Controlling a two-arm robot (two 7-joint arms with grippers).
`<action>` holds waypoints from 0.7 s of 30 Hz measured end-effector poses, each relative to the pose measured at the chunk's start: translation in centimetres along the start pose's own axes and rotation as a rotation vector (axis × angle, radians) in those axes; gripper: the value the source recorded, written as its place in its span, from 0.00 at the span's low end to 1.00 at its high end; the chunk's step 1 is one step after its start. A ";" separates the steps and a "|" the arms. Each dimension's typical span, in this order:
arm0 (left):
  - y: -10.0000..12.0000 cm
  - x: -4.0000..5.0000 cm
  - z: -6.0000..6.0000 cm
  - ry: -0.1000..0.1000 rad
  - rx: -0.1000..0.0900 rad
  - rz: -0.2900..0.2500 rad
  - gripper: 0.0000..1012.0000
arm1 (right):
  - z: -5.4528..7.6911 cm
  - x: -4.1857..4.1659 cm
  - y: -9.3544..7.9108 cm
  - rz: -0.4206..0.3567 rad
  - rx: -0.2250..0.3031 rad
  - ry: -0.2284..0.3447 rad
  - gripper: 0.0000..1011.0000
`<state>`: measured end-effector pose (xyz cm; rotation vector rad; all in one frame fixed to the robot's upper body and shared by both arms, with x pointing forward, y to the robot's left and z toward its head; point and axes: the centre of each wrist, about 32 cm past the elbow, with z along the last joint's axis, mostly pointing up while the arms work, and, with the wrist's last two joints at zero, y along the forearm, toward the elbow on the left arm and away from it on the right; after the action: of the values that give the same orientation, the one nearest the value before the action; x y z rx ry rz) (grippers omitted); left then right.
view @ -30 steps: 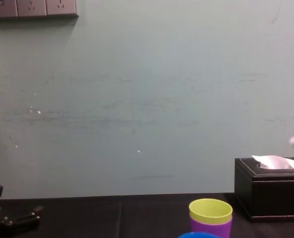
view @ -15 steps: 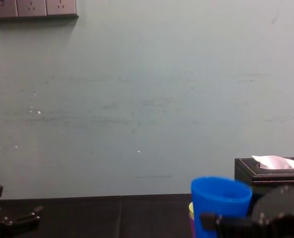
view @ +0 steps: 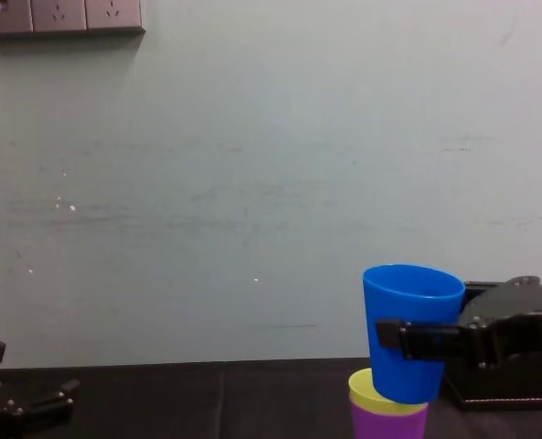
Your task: Stack the three plastic cups sequentially using one hand.
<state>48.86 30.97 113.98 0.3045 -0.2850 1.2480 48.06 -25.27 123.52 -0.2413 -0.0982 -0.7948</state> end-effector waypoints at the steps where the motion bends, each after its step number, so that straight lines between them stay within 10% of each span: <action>1: 0.0 0.00 0.0 0.000 0.000 0.000 1.00 | 0.0 0.09 0.1 -0.002 -0.001 0.000 0.71; 21: 0.0 0.00 0.0 0.000 0.000 0.000 1.00 | 0.3 2.19 2.4 -0.048 -0.041 -0.005 0.71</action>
<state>48.86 30.97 113.98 0.3045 -0.2850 1.2480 51.34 -25.06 123.80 -0.2802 -0.0930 -0.8441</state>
